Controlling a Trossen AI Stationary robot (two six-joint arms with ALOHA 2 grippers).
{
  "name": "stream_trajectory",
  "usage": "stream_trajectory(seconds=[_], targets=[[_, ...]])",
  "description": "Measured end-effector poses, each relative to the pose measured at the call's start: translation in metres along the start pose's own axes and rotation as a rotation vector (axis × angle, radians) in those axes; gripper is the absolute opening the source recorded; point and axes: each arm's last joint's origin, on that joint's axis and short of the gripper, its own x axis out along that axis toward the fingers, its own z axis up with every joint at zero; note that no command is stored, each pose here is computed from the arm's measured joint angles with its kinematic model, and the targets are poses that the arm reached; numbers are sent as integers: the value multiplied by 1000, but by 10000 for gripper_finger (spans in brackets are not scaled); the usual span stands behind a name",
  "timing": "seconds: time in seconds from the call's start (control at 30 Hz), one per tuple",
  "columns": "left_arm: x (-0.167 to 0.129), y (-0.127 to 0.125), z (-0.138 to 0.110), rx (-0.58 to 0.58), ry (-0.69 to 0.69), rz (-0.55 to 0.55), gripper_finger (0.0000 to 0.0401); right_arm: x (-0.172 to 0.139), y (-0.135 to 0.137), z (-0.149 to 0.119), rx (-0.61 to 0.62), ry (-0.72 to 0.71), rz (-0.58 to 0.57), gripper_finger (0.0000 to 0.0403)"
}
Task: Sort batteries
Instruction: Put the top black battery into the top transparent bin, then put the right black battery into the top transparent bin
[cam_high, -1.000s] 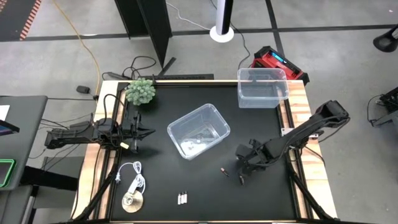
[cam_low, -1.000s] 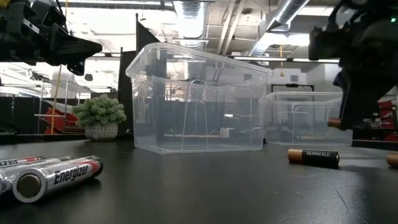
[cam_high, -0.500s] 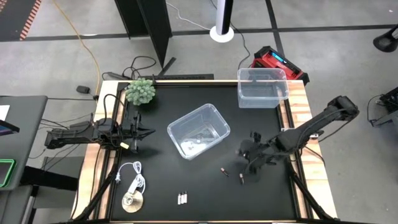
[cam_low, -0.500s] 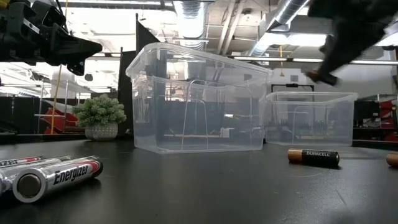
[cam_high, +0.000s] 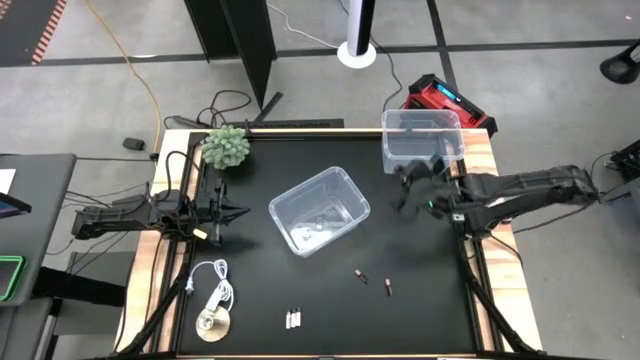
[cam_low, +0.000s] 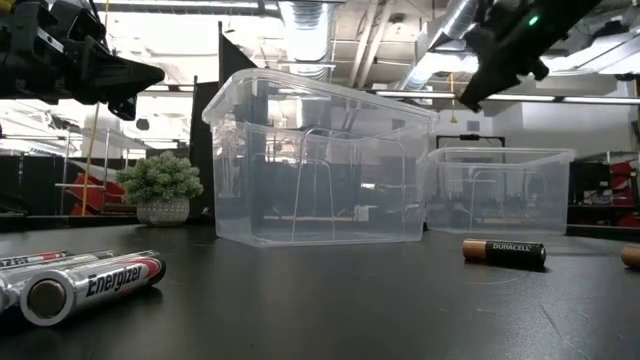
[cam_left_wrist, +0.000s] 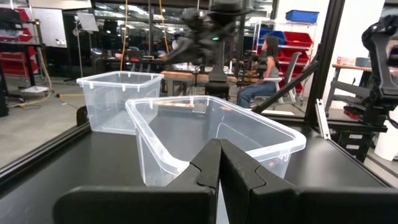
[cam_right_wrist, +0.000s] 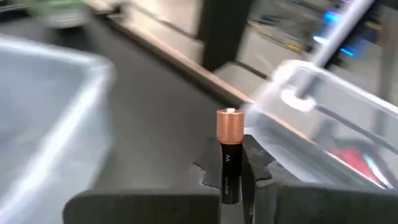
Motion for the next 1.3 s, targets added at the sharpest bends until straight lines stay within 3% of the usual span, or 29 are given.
stream_trajectory(seconds=[0.17,0.47,0.77,0.97,1.1,1.3], targets=[[0,0,2,-8,-17,0,4,32,-29,8,57,50,-204,21],[0,0,2,-9,-22,-1,4,64,-63,20,90,90,-274,30],[0,0,2,-9,-21,-1,4,70,-76,22,115,110,-245,102],[0,0,2,-9,-22,-1,4,70,-76,24,110,98,-239,194],[0,0,2,-9,-24,-1,4,63,-66,26,56,77,-135,247],[0,0,5,-10,-49,-2,4,36,-35,23,-72,47,111,259]])
